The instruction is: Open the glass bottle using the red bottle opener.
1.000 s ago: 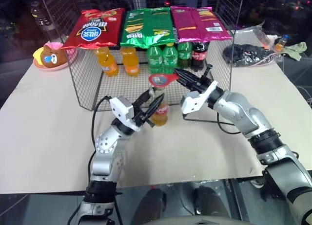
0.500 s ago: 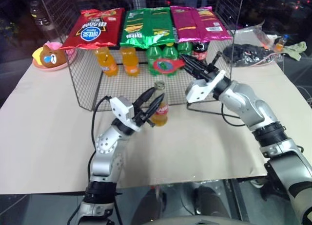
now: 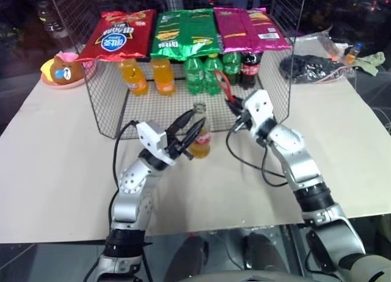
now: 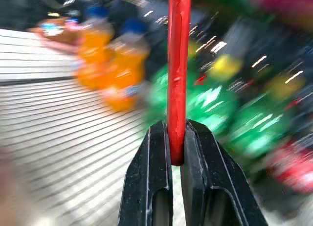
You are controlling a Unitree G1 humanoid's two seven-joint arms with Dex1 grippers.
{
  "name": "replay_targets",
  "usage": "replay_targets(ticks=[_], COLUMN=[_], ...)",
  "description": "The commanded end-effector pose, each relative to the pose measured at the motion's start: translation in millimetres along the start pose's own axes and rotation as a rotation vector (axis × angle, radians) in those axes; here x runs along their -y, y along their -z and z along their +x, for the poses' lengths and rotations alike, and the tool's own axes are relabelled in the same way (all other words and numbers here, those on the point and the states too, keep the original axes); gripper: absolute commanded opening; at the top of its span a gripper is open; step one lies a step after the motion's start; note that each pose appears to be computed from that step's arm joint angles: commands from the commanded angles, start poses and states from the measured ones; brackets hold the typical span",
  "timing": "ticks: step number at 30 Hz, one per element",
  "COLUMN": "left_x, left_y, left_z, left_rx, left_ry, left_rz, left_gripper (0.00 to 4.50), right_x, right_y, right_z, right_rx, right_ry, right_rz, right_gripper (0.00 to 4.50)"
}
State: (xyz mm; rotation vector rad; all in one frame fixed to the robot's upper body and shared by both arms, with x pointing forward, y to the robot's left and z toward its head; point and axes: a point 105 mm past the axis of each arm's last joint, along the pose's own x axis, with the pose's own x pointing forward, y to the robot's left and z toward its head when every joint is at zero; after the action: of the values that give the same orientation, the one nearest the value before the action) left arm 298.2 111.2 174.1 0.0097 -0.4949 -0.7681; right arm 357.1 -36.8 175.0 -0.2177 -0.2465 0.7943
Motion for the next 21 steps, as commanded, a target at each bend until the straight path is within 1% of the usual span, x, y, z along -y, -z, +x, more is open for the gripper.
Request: replay_targets(ticks=[1,2,4,5,6,12,15,21], left_x=[2.0,1.5,1.5,2.2,2.8,3.8,4.9,11.0], left_y=[15.0,15.0,15.3,15.6,15.9,15.9,15.7,22.3], left_z=[-6.2,-6.5,-7.0,-7.2,-7.5,-8.7,-11.3,-22.2], left_rx=[-0.068,-0.068,-0.069,-0.071,-0.072,-0.076,-0.081,-0.146], left_ry=[-0.007,-0.011,-0.013,-0.009,-0.007,-0.004,0.0,0.029], left_rz=[-0.029,-0.028,-0.026,-0.029,-0.031,-0.032,-0.034,-0.017], left_gripper=[1.1,2.12,2.68,3.26,3.54,3.54,3.54,3.54], right_x=[-13.9,-14.6,-15.1,-14.4,-13.6,-8.7,-6.9,-9.6], right_y=[-18.7,-18.3,-17.6,-17.5,-17.6,-14.9,-7.2,25.3], right_z=[-2.1,-3.0,-3.9,-4.0,-4.0,-5.0,-8.2,-28.3], right_rx=[0.027,0.023,0.017,0.014,0.012,-0.002,-0.042,-0.262], right_ry=[-0.068,-0.067,-0.066,-0.062,-0.058,-0.046,-0.036,-0.03], right_rz=[0.045,0.043,0.042,0.043,0.045,0.033,0.054,0.209], right_gripper=[0.0,0.0,0.0,0.0,0.0,0.0,0.0,0.0])
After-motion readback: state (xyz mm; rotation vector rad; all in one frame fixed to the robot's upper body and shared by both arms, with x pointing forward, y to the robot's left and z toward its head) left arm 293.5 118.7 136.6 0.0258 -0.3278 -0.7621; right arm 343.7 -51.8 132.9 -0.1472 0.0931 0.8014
